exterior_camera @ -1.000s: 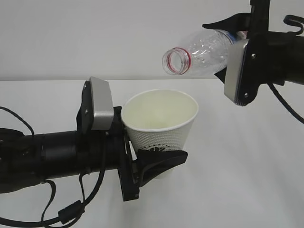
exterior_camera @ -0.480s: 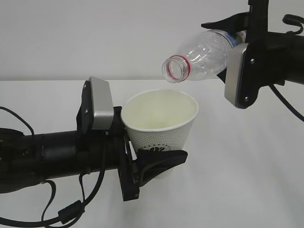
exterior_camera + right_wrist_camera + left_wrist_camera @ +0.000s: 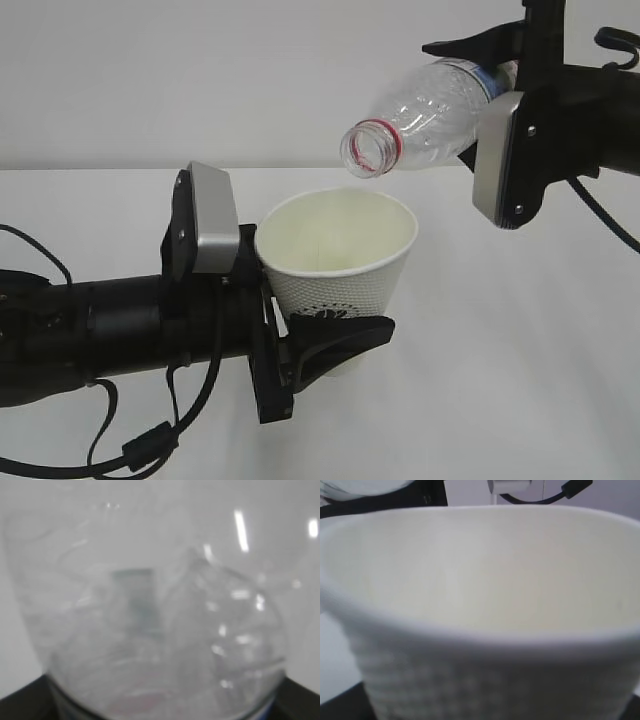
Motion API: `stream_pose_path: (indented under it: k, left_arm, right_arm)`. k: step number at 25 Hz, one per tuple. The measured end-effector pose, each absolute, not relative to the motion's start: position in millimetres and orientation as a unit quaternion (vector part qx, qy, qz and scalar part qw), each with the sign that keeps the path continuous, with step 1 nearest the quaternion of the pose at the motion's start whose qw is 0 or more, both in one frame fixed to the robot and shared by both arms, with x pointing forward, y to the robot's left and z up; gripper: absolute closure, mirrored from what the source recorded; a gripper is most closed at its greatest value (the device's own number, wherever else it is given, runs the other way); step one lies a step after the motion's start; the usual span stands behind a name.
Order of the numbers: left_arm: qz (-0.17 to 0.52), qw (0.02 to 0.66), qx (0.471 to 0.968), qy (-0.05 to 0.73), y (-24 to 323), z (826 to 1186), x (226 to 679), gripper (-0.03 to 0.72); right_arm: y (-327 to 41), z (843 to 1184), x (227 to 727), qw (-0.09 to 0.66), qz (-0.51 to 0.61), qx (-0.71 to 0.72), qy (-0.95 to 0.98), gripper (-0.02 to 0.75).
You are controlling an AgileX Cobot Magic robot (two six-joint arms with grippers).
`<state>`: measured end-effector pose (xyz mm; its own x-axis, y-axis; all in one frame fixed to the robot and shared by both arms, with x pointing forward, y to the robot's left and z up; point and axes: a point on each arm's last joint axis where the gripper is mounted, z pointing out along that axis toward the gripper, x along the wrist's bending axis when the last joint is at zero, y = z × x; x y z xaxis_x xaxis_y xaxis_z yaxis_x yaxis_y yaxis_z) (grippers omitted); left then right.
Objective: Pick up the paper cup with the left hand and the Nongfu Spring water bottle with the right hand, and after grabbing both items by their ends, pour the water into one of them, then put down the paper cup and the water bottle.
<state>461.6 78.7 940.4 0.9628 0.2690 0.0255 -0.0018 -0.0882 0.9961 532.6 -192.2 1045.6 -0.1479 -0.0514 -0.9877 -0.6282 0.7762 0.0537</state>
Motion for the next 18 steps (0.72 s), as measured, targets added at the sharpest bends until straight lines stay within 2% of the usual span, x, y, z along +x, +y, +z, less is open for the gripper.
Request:
stream_pose_path:
  k: [18]
  left_arm:
    - [0.101, 0.669, 0.731, 0.091, 78.7, 940.4, 461.6, 0.179]
  right_arm:
    - [-192.7, 1046.3, 533.2, 0.615, 0.229, -0.240, 0.716, 0.226]
